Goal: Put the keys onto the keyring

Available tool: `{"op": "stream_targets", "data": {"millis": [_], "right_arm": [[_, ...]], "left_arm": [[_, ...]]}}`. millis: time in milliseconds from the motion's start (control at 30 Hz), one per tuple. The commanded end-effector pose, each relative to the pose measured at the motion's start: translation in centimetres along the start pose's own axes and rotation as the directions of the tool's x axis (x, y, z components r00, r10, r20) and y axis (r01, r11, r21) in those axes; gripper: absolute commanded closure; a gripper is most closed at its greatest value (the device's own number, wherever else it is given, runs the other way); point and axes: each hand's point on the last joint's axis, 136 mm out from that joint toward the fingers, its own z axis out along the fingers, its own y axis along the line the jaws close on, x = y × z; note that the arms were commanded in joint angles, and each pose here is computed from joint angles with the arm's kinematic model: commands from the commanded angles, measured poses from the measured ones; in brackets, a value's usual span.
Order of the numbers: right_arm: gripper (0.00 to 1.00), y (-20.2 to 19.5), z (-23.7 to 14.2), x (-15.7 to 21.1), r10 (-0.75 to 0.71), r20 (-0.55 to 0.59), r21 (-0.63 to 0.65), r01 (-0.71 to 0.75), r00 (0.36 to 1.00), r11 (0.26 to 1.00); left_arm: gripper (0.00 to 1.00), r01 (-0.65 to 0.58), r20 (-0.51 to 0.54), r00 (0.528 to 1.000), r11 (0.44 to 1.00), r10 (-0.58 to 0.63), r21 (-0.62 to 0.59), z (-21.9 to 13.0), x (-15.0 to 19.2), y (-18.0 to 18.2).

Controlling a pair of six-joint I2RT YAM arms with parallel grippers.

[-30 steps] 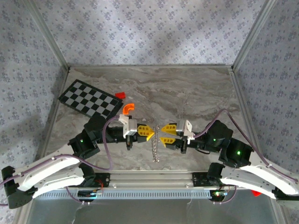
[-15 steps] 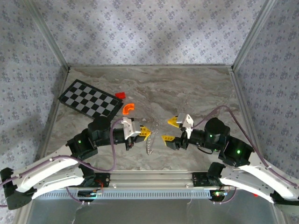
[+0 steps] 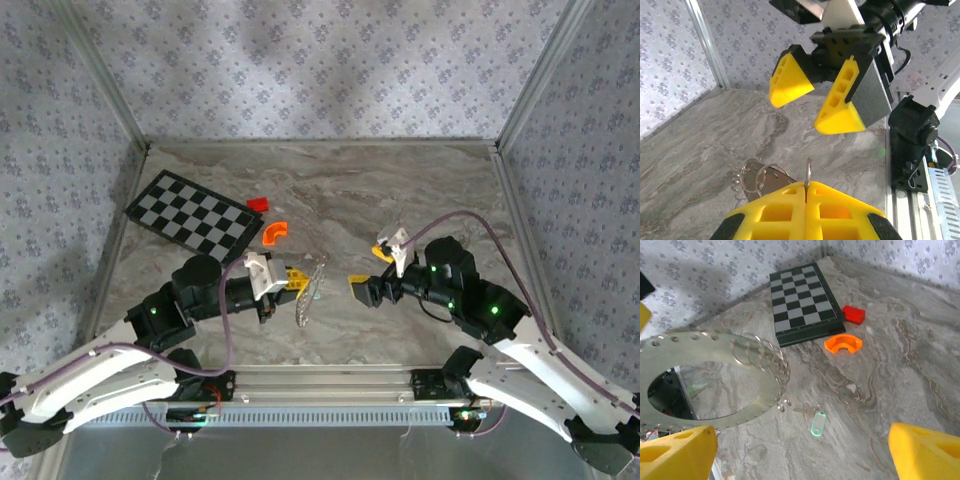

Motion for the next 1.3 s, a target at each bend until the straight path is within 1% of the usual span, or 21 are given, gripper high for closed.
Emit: {"op": "stream_targets", "data": {"millis": [0,133,233,300,500,667,800,900,1033,1200,1267], "right_arm": [[0.03,-0.6,0.3,0.9,0.051,-0.048,0.021,-0.05,0.998,0.999],[0.0,-1.8,0.7,1.6,0.081,-0.09,0.08,-0.074,0.993,0.994],[0.0,-2.7,1.0,2.5,0.107,-0.136,0.127,-0.09,0.985,0.988],[0.0,-2.9,1.3,2.7,0.134,-0.145,0.141,-0.113,0.98,0.983],[0.01,-3.5,2.6,4.6,0.174,-0.249,0.167,-0.135,0.953,0.977],[0.06,-3.3,4.6,5.8,0.192,-0.321,0.134,-0.156,0.927,0.978],[0.08,-3.1,6.5,6.7,0.185,-0.383,0.088,-0.163,0.905,0.983],[0.11,-3.4,8.0,6.8,0.204,-0.401,0.051,-0.201,0.893,0.978],[0.17,-4.5,10.2,6.6,0.223,-0.404,0.022,-0.234,0.887,0.972],[0.21,-4.9,13.6,7.2,0.216,-0.453,-0.028,-0.256,0.865,0.966],[0.22,-4.8,14.9,7.6,0.214,-0.479,-0.057,-0.274,0.851,0.96]], "left_arm": [[1.0,0.021,0.018,1.0,0.999,-0.02,-0.048,-0.6,-0.4,0.7],[1.0,0.064,0.025,0.998,0.993,-0.062,-0.099,-0.9,0.1,1.5],[1.0,0.101,0.018,0.995,0.985,-0.1,-0.137,-1.3,0.6,2.0],[1.0,0.12,0.018,0.993,0.981,-0.118,-0.156,-1.6,1.0,2.2],[1.0,0.172,0.048,0.985,0.966,-0.165,-0.192,-2.8,1.5,2.6],[1.0,0.2,0.08,0.979,0.956,-0.187,-0.214,-3.8,2.0,2.8],[1.0,0.211,0.078,0.977,0.95,-0.198,-0.231,-4.1,2.5,3.0],[1.0,0.204,0.07,0.979,0.949,-0.193,-0.241,-4.2,3.1,3.1],[1.0,0.217,0.102,0.975,0.946,-0.198,-0.239,-3.9,3.8,3.1],[1.0,0.205,0.083,0.978,0.94,-0.189,-0.273,-4.1,4.7,3.6],[1.0,0.203,0.099,0.978,0.941,-0.182,-0.271,-4.3,4.9,3.5]]}}
